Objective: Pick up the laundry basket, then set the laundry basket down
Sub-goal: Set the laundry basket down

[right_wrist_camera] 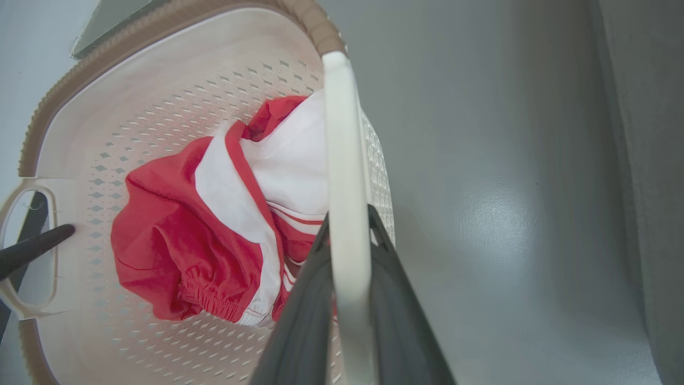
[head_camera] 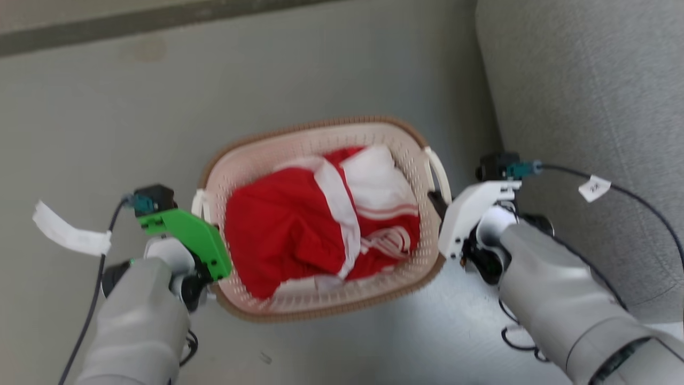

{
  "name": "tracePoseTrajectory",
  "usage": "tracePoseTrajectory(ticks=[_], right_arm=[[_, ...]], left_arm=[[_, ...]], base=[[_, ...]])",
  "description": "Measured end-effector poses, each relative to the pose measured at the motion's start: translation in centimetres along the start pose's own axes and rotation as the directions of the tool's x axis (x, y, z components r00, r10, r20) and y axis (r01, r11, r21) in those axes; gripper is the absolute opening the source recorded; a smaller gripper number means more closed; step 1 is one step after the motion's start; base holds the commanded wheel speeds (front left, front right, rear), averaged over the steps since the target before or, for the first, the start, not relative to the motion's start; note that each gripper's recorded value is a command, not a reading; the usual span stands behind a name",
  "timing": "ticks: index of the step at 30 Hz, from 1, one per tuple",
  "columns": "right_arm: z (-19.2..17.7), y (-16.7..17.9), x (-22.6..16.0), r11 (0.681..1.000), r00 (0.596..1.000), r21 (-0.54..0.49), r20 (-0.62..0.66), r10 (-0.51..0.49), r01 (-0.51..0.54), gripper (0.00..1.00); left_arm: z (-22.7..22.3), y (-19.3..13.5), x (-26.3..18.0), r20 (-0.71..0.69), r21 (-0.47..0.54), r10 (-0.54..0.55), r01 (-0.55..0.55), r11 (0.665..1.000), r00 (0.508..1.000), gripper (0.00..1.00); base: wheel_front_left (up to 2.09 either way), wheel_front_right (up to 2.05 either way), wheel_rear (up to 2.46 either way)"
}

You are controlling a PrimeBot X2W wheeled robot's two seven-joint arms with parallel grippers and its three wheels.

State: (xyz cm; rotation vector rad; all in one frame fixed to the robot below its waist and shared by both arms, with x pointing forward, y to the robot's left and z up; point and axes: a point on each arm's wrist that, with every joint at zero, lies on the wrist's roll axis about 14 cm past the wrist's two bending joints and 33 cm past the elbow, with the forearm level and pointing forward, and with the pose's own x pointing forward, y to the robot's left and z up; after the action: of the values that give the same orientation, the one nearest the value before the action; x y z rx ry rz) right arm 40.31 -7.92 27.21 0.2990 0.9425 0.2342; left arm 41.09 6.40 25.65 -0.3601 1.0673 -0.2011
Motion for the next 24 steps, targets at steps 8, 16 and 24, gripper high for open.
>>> tracePoseTrajectory(ticks=[8, 16, 24], right_arm=[[1.7, -0.5, 3.0, 1.0, 1.0, -0.018, 0.014, 0.002, -0.002, 0.0], [2.6, -1.2, 6.1, 0.999, 1.0, -0.035, 0.015, 0.002, -0.001, 0.0], [3.0, -2.0, 9.2, 1.0, 0.999, -0.017, 0.034, -0.002, 0.003, 0.0]], left_arm=[[2.2, 0.8, 2.7, 0.03, 0.025, 0.002, -0.003, 1.0, 1.0, 0.0], [3.4, 1.9, 5.6, 0.039, 0.026, 0.008, -0.009, 1.0, 0.999, 0.0], [4.2, 3.0, 8.6, 0.049, 0.02, 0.011, -0.012, 1.0, 0.999, 0.0]], base=[[0.0, 0.0, 0.0], [0.0, 0.0, 0.0], [0.0, 0.0, 0.0]])
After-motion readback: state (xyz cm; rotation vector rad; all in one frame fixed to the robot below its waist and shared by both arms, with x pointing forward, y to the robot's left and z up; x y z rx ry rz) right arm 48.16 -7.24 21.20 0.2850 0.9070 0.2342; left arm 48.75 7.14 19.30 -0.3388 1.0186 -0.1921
